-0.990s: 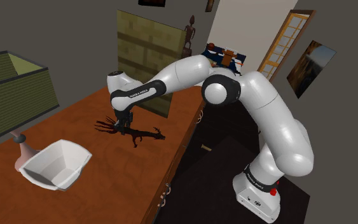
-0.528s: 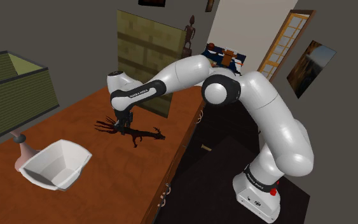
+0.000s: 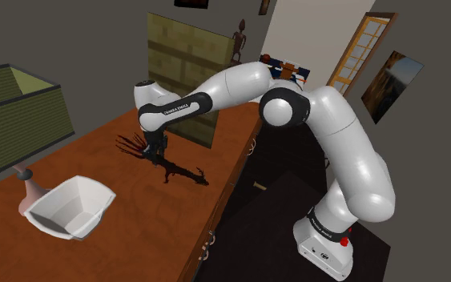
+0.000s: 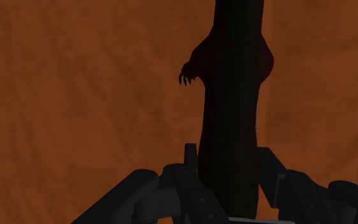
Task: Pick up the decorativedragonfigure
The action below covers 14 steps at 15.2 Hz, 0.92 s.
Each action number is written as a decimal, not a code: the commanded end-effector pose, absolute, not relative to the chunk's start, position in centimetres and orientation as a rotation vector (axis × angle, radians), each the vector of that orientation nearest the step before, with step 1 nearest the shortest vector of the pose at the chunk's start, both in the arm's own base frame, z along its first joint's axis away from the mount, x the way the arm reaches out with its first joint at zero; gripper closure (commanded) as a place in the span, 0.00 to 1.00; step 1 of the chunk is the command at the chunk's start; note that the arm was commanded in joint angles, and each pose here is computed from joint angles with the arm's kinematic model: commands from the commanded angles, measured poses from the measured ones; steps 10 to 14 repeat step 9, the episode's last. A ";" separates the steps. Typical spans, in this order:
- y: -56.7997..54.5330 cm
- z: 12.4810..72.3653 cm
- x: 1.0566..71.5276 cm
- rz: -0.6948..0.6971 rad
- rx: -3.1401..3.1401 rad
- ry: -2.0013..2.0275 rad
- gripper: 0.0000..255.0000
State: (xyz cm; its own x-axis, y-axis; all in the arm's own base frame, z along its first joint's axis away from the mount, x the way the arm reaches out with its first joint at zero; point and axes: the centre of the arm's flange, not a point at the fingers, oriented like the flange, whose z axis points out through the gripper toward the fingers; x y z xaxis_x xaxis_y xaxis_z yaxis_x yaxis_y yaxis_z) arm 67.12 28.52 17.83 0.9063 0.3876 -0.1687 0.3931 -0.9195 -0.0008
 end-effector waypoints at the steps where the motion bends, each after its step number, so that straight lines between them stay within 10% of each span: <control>1: 28.4 19.1 67.2 -0.257 3.035 0.622 1.00; 14: 28.4 22.3 67.2 -0.257 3.035 0.622 1.00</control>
